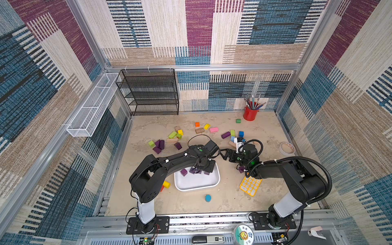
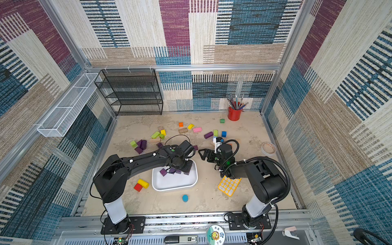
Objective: Pick purple bricks into the storage bin
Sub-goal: Place the building block in the storage box.
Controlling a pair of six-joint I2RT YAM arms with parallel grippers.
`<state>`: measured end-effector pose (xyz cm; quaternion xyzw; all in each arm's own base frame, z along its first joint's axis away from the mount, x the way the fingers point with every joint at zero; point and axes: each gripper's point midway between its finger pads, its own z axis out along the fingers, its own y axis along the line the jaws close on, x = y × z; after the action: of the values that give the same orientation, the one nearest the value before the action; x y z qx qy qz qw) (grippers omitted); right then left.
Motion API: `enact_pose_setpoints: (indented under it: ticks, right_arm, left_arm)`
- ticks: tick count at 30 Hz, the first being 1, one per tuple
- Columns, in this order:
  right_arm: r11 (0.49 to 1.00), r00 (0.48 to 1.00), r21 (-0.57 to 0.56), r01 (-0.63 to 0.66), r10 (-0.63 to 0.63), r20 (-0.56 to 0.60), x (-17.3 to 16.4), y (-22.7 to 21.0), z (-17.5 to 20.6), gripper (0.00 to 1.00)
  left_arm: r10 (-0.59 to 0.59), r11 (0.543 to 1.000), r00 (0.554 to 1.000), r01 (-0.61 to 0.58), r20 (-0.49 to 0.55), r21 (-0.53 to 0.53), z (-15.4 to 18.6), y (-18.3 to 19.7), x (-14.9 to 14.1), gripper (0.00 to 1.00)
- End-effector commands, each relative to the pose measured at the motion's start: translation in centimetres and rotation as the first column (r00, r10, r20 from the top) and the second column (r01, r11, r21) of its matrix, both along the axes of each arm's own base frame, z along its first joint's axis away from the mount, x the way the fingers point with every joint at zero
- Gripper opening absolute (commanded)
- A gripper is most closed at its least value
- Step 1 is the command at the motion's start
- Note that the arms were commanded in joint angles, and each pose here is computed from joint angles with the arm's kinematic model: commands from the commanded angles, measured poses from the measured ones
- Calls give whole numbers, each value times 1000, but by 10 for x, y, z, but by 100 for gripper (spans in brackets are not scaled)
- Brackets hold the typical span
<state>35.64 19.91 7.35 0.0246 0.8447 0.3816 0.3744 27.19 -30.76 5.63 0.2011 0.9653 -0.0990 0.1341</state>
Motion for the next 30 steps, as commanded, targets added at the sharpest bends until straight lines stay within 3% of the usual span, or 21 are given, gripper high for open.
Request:
enact_pose_setpoints:
  ticks: [1,11,23,30]
  right_arm:
    - [1000,999,13,-13,13,41,4,3,9,99]
    - [1000,999,11,-13,12,41,5,3,8,99]
    - [1000,999,6,-13,12,46,5,3,8,99]
    - [1000,999,2,-7,7,47,5,2,8,99]
  left_arm:
    - [-9,1000,1000,8,16,21,-2,2,2,25]
    - [-12,999,1000,11,16,37,-4,3,2,28]
    - [-23,999,999,22,47,28,13,-1,6,49]
    - [-27,999,996,24,88,34,30,4,9,52]
